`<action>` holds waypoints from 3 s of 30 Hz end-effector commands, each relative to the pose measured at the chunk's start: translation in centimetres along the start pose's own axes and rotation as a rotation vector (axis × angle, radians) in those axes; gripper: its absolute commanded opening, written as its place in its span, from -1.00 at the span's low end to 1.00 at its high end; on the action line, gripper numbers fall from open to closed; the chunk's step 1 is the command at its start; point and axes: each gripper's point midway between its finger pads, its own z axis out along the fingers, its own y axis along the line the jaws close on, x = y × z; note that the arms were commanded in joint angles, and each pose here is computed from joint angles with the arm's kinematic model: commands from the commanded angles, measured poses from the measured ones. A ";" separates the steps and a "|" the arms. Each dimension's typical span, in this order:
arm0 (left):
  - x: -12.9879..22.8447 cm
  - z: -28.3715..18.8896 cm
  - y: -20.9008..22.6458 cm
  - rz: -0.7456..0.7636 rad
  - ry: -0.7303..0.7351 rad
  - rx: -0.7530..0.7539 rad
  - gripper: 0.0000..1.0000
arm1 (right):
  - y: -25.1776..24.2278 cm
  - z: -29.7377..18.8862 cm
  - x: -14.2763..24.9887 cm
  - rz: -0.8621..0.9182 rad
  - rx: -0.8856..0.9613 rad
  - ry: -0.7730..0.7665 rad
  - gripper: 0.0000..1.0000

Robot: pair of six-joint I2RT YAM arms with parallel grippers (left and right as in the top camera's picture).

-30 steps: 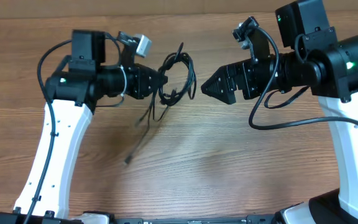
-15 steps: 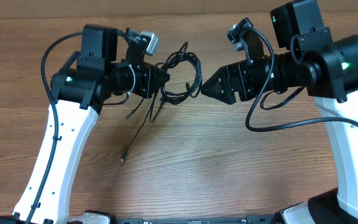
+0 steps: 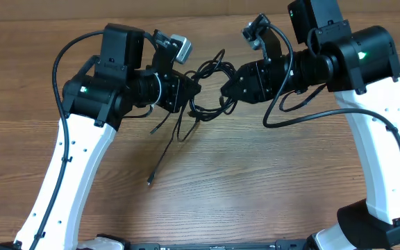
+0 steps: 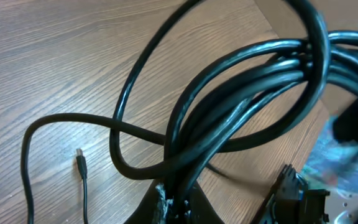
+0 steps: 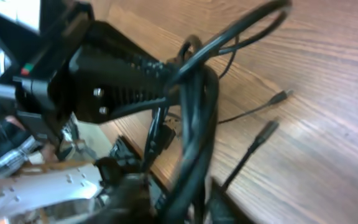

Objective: Untangle cables

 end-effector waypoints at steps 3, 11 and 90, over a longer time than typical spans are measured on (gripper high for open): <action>-0.8 -0.9 -1.0 0.059 -0.031 -0.010 -0.88 | 0.5 -0.1 0.0 -0.014 -0.016 -0.008 -0.92; -0.8 -0.9 -1.0 0.057 -0.029 -0.008 -0.82 | 0.2 -0.1 -0.1 -0.015 0.000 -0.010 -0.92; -2.3 -0.8 -2.4 0.326 -0.092 0.044 -0.14 | -1.9 2.8 1.3 0.033 -0.018 0.135 -0.93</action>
